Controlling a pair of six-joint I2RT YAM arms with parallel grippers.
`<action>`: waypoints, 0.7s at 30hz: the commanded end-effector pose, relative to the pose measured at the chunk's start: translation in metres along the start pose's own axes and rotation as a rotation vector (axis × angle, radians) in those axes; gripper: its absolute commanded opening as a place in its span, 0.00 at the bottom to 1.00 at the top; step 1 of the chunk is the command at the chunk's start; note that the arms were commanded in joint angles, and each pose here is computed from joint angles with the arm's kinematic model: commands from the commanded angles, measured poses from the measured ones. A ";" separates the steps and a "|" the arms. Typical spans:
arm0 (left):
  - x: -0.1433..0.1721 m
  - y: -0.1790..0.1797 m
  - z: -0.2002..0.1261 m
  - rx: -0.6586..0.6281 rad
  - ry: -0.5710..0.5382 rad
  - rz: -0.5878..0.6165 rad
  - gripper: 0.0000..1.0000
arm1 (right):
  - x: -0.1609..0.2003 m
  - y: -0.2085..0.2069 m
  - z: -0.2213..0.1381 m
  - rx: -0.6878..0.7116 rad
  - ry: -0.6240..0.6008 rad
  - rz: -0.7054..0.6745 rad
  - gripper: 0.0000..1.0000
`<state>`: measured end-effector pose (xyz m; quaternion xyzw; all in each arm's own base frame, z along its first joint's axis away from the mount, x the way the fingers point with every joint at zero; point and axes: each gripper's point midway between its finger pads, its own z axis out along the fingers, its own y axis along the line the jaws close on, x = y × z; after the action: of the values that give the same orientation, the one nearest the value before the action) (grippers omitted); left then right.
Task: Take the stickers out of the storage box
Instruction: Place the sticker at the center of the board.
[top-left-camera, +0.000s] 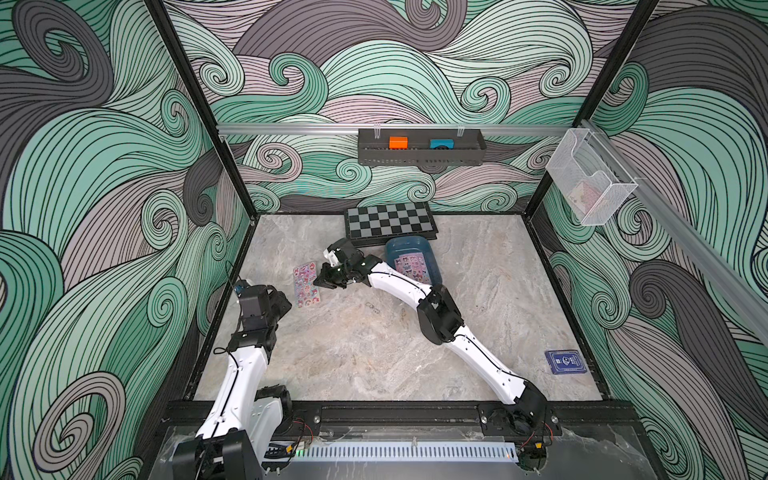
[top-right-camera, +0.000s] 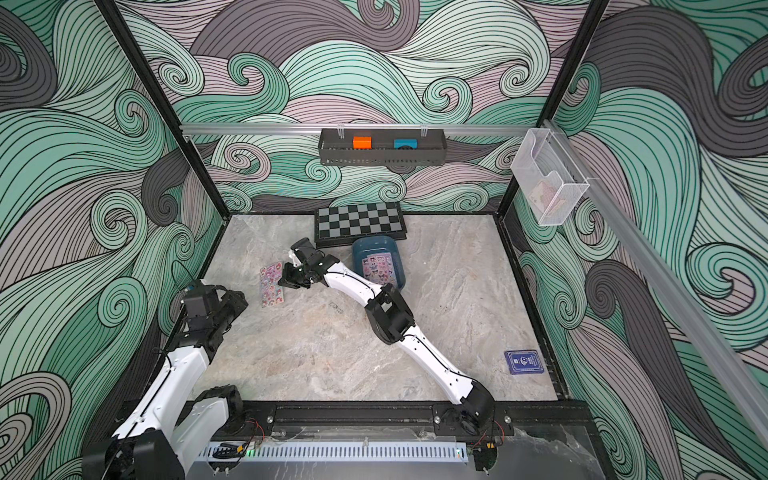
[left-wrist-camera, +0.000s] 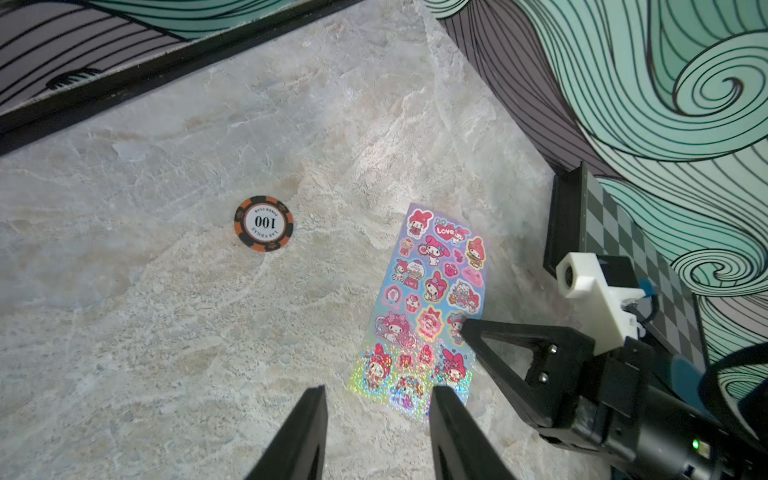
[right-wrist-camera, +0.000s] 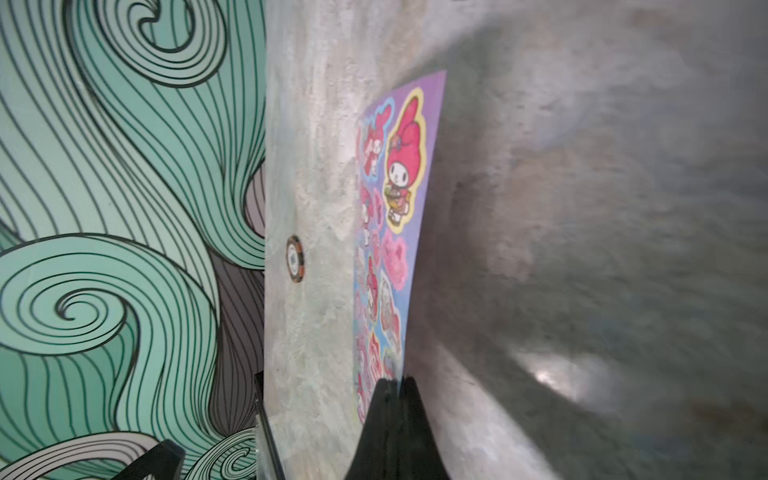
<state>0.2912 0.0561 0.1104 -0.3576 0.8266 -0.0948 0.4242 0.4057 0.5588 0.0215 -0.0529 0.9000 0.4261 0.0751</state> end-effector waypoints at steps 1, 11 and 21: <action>-0.011 -0.018 -0.002 0.053 0.021 0.039 0.45 | 0.000 -0.020 -0.005 0.084 -0.011 -0.002 0.00; -0.011 -0.024 0.000 0.081 0.026 0.048 0.45 | 0.006 -0.003 0.026 0.078 -0.102 0.034 0.00; -0.015 -0.022 -0.007 0.086 -0.019 0.062 0.46 | 0.005 -0.005 0.031 0.069 -0.115 0.044 0.00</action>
<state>0.3006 0.0472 0.1259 -0.3245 0.8313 -0.1173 0.4358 0.3987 0.5853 0.0171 -0.0204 0.9036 0.4108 0.1196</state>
